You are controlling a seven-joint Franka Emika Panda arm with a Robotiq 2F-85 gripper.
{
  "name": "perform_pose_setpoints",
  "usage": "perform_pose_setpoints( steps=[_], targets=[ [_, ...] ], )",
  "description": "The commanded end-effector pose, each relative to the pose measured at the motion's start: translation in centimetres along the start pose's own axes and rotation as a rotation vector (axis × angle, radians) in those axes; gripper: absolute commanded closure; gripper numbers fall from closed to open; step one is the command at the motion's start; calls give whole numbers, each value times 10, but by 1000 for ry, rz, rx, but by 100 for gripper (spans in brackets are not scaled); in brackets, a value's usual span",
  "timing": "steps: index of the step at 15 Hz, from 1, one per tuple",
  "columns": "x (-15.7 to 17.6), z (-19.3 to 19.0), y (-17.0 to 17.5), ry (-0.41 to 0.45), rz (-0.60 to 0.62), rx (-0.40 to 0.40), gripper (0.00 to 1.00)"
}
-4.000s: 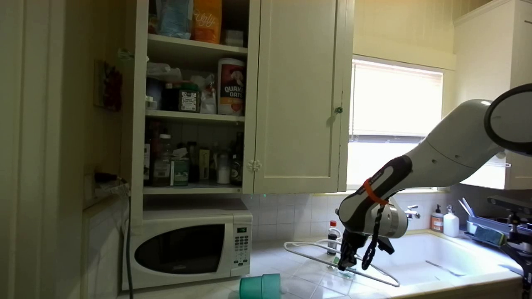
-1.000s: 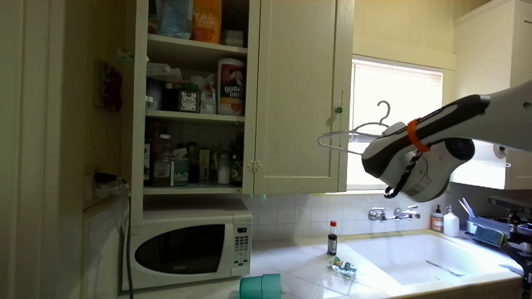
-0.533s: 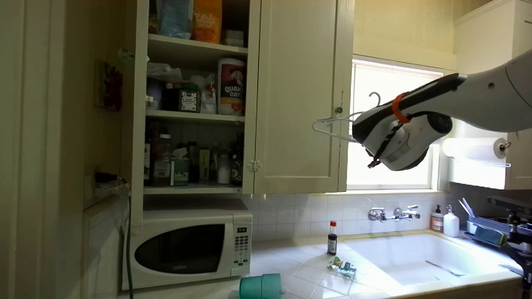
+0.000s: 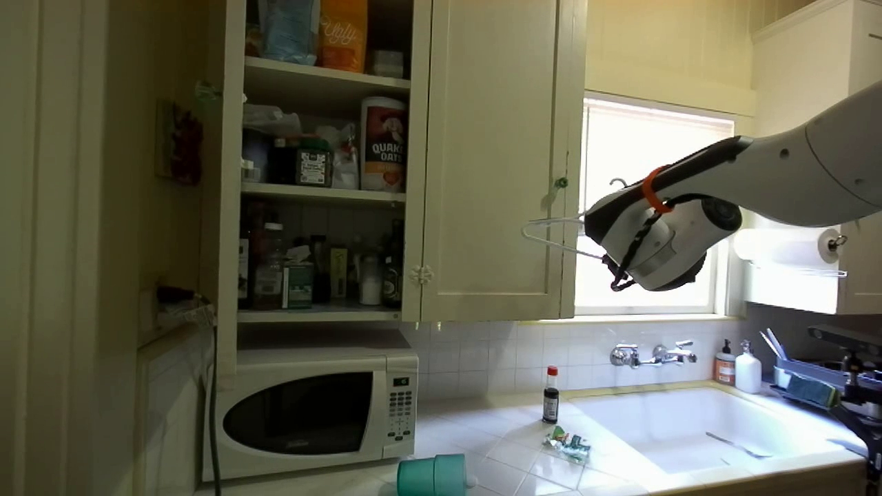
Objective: Hang the hanger on the wall cabinet door
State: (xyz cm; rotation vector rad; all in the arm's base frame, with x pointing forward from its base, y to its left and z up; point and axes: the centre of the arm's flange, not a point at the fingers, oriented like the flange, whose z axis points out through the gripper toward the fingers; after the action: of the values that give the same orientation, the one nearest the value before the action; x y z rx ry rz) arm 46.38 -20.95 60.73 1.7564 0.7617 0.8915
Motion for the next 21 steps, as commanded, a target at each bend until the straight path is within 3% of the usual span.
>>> perform_pose_setpoints(
  steps=[1, 6, 13, 21],
  targets=[
    [9, 3, -12, 31, -48, 105, 97],
    [38, 1, -2, 131, -107, 158, 97],
    [71, -22, 52, 167, -132, 62, 97],
    [78, -1, 95, 104, -88, 183, 97]
  ],
)
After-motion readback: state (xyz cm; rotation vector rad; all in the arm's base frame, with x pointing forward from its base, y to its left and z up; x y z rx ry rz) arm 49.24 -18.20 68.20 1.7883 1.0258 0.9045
